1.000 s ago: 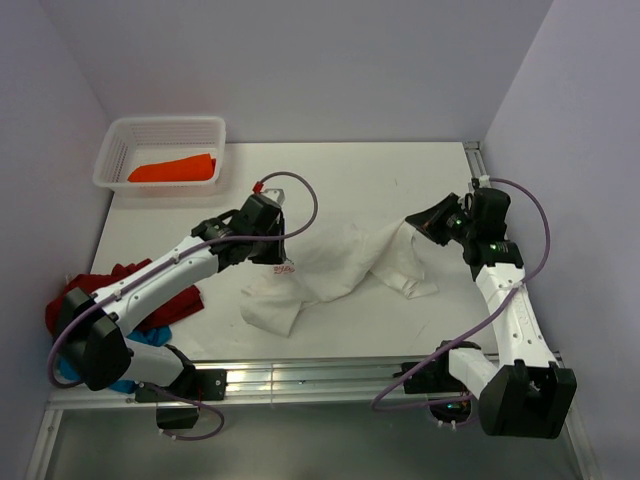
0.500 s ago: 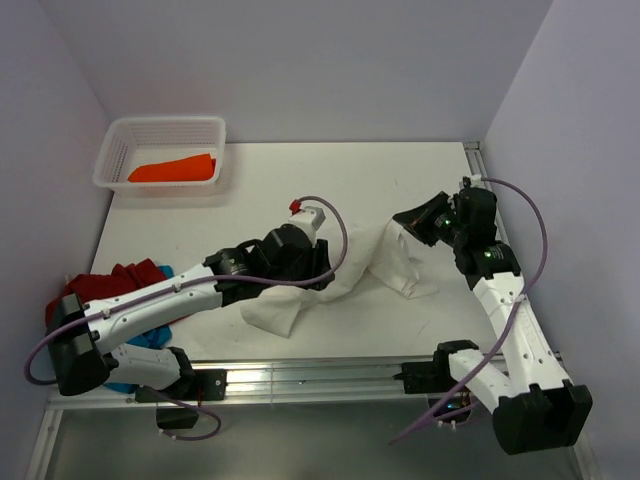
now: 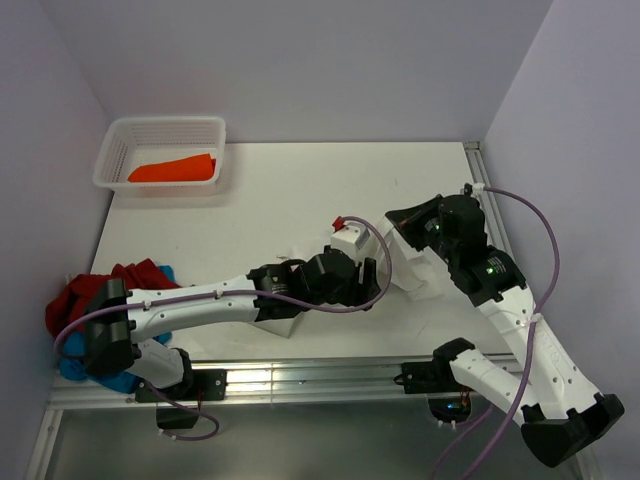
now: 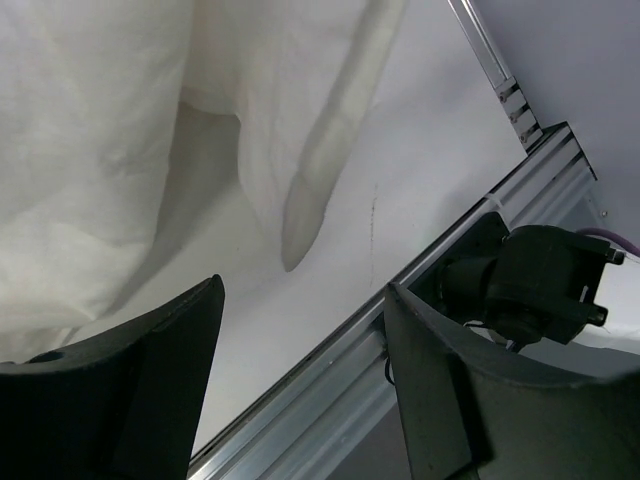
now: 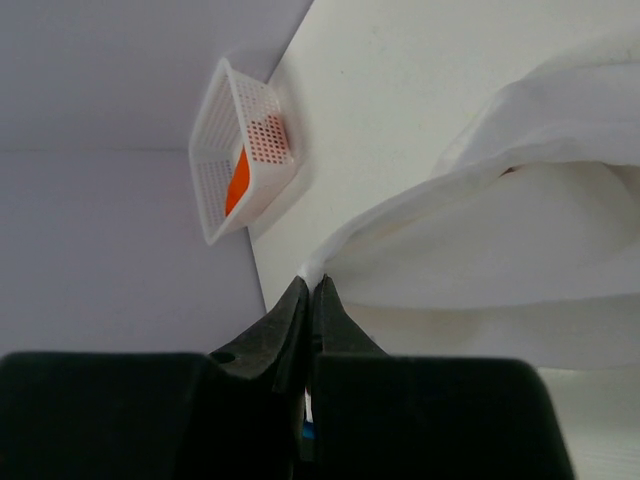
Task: Roll the t-shirts
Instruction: Flatten the tshirt
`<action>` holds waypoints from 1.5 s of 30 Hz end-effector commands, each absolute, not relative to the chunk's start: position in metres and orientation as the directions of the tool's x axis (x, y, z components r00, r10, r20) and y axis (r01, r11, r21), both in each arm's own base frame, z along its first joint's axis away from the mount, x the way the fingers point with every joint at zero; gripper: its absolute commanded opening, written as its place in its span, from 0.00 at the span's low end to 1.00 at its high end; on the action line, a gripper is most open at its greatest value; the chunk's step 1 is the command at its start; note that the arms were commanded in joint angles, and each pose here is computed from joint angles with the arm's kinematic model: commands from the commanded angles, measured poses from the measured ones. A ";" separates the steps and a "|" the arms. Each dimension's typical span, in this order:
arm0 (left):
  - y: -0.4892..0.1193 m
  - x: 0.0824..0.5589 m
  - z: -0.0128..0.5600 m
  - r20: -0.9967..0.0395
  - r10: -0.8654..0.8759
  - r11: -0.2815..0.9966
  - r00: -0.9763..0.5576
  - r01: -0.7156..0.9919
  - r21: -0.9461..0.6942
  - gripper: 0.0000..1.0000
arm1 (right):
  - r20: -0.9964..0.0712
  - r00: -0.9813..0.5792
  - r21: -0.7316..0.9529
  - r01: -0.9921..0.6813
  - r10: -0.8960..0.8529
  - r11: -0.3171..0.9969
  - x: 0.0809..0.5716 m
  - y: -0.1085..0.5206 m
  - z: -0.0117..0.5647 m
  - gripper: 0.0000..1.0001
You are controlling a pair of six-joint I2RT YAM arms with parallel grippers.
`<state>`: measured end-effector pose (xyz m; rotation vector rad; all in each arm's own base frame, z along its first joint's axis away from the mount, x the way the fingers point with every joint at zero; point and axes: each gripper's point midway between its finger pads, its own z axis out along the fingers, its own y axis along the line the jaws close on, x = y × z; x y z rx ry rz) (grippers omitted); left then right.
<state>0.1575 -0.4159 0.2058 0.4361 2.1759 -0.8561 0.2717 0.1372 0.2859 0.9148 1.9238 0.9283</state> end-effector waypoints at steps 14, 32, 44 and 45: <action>-0.431 0.187 0.228 -0.808 -0.047 0.786 -0.588 0.478 -0.393 0.71 | -0.286 -0.348 0.898 0.227 0.893 0.376 0.274 0.138 0.317 0.00; -0.431 0.211 0.198 -0.803 0.033 0.857 -0.595 0.431 -0.284 0.01 | -0.264 -0.362 0.906 0.224 0.894 0.359 0.274 0.143 0.315 0.00; -0.260 0.238 0.295 -0.852 -0.001 0.970 -0.524 0.208 -0.129 0.00 | -0.646 -0.459 0.686 0.001 0.610 0.728 0.277 0.142 0.285 0.90; -0.245 0.242 0.307 -0.858 -0.002 0.975 -0.514 0.191 -0.117 0.00 | -0.685 -0.490 0.639 -0.050 0.539 0.767 0.276 0.146 0.268 0.90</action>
